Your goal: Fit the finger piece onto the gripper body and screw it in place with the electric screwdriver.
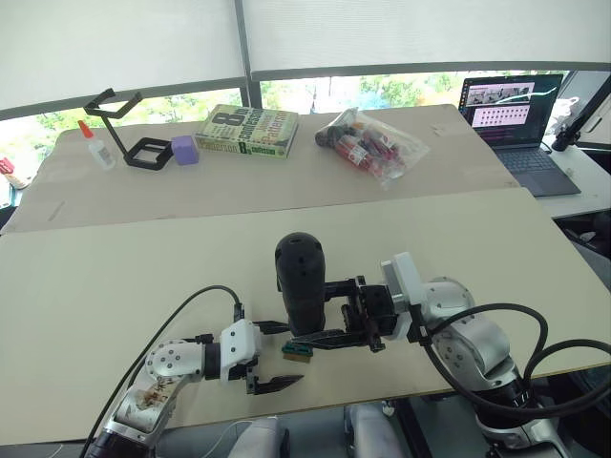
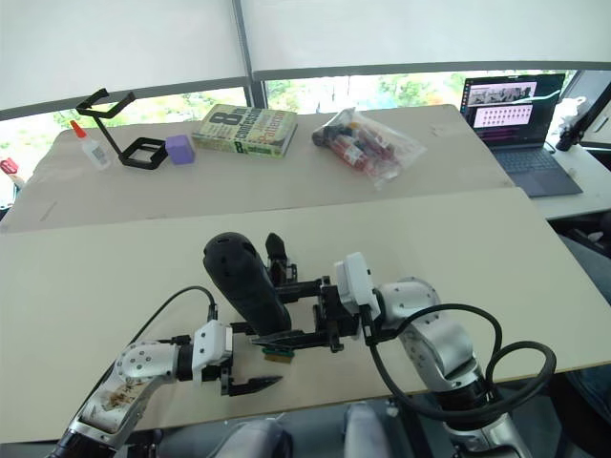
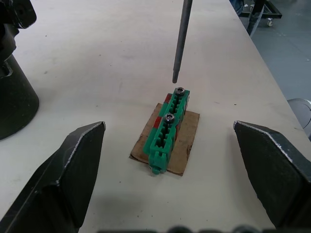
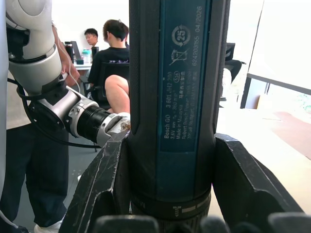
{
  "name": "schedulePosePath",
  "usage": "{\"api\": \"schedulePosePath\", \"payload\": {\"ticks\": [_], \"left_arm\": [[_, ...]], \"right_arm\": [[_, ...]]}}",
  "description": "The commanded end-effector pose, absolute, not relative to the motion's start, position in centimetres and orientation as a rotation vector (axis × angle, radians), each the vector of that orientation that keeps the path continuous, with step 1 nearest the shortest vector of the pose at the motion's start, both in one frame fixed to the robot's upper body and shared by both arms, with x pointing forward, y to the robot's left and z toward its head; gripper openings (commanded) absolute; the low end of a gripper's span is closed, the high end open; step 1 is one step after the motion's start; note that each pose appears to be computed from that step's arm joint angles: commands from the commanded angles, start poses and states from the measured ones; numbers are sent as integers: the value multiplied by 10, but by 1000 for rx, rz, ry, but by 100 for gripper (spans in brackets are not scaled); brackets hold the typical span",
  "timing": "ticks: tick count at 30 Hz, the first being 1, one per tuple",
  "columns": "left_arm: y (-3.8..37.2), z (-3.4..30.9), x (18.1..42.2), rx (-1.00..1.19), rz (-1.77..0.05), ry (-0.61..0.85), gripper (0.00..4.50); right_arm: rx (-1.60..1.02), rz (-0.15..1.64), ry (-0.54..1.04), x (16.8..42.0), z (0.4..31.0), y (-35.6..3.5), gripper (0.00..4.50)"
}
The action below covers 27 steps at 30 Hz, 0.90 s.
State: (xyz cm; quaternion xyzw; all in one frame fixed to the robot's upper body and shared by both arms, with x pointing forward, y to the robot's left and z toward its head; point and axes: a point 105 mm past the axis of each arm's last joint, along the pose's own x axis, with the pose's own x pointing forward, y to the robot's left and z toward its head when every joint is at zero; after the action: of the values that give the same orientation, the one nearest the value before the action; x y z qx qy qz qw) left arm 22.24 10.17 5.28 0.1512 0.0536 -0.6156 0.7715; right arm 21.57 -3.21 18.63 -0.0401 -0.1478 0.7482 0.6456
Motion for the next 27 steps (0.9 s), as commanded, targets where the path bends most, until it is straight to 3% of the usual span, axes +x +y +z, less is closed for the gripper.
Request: {"api": "schedulePosePath", "payload": {"ticks": [1, 27], "left_arm": [[98, 42, 216, 303, -1355, 160, 450], [100, 40, 216, 300, -1343, 164, 450]], "right_arm": [[-83, 1728, -387, 207, 196, -30, 193], [-89, 1730, -367, 209, 192, -28, 193]]}}
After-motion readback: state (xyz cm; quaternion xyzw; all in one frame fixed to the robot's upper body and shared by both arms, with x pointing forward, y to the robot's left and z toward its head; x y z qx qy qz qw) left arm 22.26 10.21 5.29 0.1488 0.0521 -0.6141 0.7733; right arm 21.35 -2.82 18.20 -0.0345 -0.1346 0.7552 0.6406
